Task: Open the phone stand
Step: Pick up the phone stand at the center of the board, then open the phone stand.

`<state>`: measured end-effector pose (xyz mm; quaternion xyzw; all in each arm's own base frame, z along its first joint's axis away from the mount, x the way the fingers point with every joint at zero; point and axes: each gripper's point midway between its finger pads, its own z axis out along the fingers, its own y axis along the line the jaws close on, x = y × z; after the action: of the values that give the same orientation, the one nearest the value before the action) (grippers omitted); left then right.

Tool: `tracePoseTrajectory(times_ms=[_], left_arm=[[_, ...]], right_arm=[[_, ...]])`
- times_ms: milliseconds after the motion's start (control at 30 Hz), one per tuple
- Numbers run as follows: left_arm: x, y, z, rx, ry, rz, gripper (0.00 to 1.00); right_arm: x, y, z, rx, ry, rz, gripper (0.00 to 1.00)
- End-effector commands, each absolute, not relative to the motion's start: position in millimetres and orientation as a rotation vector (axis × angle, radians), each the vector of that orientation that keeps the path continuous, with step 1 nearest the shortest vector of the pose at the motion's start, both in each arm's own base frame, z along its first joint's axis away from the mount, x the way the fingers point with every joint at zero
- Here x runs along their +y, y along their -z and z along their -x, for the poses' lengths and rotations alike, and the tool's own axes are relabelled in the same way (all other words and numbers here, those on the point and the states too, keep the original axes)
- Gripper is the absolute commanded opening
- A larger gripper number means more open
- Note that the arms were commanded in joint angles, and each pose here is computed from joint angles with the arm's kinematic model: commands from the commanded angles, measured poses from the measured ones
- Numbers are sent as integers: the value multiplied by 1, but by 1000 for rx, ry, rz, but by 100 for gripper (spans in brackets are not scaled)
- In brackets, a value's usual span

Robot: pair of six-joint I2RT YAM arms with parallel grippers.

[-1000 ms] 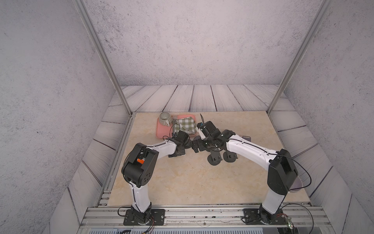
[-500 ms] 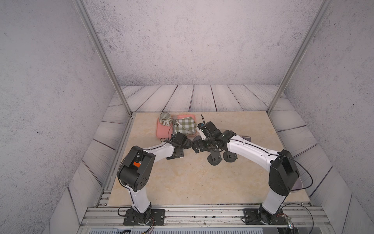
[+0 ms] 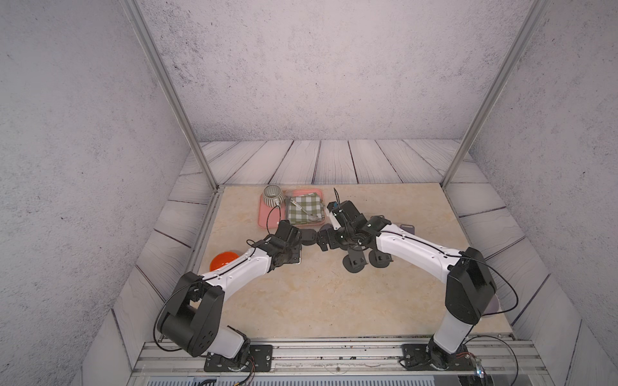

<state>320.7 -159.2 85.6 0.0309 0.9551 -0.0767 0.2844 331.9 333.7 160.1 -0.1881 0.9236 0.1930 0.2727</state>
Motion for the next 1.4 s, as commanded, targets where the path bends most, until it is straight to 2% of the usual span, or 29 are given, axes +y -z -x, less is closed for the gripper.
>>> tracePoseTrajectory(times_ms=[0,300,467,767,1367], left_arm=[[-175,-96,-319,2511,323,-168,38],[-203,-109,-308,2413,563,-279,37],[-213,-124,-305,2314,686,-305,37],[-229,-143,-306,2233,826,-348,37],[-239,-168,-307,2152,930,-358,37]], right_arm=[[331,-179,-333,2439,-558,452,99],[333,-181,-331,2417,-612,414,99],[335,-184,-325,2405,-682,389,92],[347,-174,-311,2425,-829,386,70],[354,-148,-308,2467,-878,380,52]])
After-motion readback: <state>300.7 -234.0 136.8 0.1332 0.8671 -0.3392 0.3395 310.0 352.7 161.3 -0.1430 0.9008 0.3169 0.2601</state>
